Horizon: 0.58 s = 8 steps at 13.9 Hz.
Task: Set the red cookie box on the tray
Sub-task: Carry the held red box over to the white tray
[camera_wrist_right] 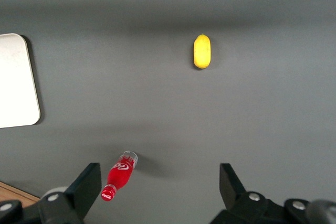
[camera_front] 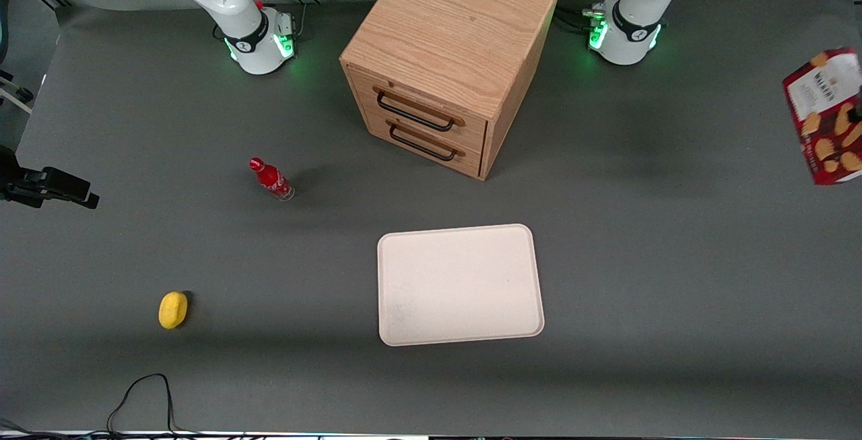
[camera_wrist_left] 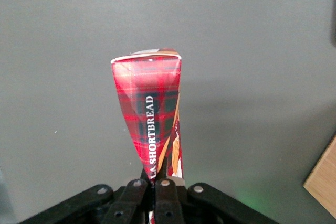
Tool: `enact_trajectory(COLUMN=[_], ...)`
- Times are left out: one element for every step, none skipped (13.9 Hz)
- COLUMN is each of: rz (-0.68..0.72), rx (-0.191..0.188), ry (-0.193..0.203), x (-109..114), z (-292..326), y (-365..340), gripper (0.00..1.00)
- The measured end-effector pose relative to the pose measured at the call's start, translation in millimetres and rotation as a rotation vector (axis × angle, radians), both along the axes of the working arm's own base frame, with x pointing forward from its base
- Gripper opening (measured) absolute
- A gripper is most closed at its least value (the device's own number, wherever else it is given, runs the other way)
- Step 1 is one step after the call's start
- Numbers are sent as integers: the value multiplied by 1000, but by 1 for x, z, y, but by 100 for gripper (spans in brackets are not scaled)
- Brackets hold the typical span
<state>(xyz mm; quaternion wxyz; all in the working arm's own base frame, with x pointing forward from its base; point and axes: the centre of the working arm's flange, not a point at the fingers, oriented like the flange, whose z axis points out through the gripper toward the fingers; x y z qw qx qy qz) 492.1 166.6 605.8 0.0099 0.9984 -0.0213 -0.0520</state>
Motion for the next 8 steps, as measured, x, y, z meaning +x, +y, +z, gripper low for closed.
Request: enact_trajectory(rz=[-1,-4,-15,-27,-27,-21,-18,-15], rx=[4,7,7,6,7,8,11,16], ry=[-13,-26,-29,-27,-21,-10,2,10], x=[0,3,9,21,37,55,74,92], z=[14,21,21,19,15,10,5,-1], y=[-1,-2,-6,-17,-34,-57,-86,-117], gripper=[2,2,2,2,2,2,2,2])
